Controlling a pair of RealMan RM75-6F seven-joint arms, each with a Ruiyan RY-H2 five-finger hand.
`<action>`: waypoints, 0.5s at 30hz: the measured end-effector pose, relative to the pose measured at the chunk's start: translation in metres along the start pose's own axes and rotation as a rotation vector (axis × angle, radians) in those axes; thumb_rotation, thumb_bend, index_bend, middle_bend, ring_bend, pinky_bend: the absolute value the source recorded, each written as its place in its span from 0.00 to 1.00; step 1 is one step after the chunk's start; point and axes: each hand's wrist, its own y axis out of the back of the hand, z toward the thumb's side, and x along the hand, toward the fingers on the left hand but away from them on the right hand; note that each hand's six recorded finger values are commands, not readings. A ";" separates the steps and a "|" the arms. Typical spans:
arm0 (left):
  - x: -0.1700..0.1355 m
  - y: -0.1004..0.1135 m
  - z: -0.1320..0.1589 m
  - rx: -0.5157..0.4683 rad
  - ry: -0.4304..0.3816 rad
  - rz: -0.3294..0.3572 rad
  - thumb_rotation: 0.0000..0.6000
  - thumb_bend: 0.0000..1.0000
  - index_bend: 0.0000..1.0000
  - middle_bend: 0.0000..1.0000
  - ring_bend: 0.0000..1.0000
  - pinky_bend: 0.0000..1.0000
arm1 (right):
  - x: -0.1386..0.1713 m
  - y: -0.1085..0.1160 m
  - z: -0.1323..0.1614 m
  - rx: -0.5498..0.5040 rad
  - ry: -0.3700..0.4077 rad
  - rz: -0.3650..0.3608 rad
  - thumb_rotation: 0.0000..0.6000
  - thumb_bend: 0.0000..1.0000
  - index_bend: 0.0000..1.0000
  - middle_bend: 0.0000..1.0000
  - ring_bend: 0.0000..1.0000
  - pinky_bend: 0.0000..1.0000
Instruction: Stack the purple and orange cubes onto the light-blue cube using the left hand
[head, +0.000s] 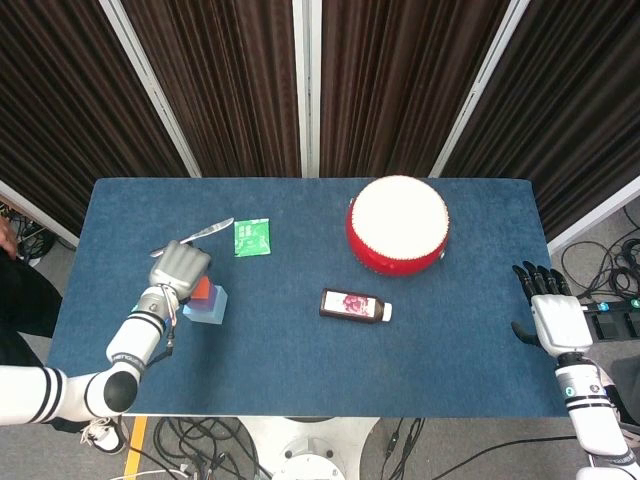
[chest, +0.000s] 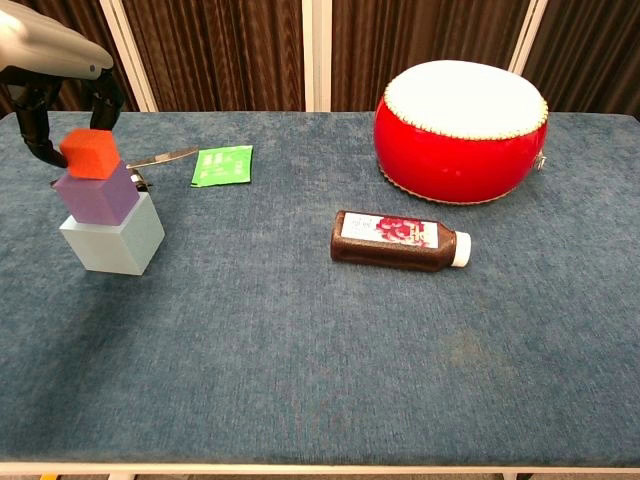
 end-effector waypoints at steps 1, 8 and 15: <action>0.000 0.000 0.000 -0.002 -0.002 0.001 1.00 0.24 0.46 0.46 0.30 0.40 | 0.000 0.000 0.000 0.001 0.000 0.000 1.00 0.20 0.00 0.01 0.00 0.00; -0.004 0.002 -0.002 0.000 -0.008 0.004 1.00 0.24 0.44 0.46 0.30 0.40 | 0.001 0.000 0.001 0.002 0.002 0.001 1.00 0.20 0.00 0.01 0.00 0.00; -0.011 0.010 -0.012 0.023 0.023 0.036 1.00 0.24 0.41 0.46 0.30 0.40 | 0.001 0.000 0.000 -0.003 0.003 -0.002 1.00 0.20 0.00 0.01 0.00 0.00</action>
